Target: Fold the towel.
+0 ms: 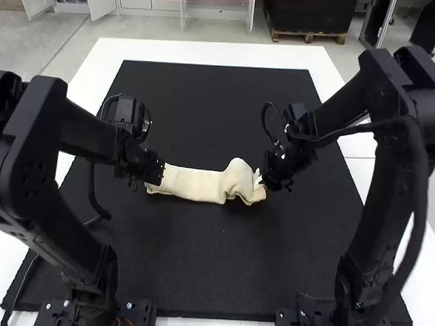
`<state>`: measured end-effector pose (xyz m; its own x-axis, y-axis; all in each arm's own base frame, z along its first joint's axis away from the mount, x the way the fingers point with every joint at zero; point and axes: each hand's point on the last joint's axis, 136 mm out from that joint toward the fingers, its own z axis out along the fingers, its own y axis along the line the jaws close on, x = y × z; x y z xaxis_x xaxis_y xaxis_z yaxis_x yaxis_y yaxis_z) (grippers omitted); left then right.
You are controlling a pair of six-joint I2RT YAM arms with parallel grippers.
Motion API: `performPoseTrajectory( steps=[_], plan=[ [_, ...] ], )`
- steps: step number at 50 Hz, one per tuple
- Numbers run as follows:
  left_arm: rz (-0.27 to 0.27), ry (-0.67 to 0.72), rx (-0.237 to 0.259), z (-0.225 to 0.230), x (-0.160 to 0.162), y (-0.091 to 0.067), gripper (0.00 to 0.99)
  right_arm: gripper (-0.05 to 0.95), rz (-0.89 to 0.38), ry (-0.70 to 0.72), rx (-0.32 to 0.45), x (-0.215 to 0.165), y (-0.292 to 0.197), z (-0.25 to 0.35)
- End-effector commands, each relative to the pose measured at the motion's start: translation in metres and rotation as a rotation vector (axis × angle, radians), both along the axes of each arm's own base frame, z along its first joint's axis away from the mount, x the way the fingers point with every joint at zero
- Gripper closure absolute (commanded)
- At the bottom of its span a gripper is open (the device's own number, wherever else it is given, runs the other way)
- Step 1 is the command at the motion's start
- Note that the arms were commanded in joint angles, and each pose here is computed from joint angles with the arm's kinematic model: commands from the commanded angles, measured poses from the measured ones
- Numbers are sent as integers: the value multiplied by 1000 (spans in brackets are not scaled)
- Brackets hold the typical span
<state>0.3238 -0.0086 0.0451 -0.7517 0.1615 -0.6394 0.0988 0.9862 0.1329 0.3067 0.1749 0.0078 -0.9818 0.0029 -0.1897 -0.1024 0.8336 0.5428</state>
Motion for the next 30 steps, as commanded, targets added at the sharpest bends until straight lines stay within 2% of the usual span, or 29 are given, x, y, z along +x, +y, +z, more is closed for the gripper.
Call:
performPoseTrajectory(
  steps=[1, 11, 18, 30],
  plan=[
    [-16, -27, 9, 7, 2, -2, 34, 923, -37, -65, -22, 11, -8, 19],
    [-55, -61, -10, 5, 6, -14, 46, 923, -83, -119, -3, 20, -21, 43],
    [-97, -60, -12, -3, 5, -28, 46, 923, -83, -141, 27, 22, -20, 54],
    [-101, -33, -7, -13, 5, -31, 44, 923, -63, -178, 101, 27, -8, 79]
  ],
)
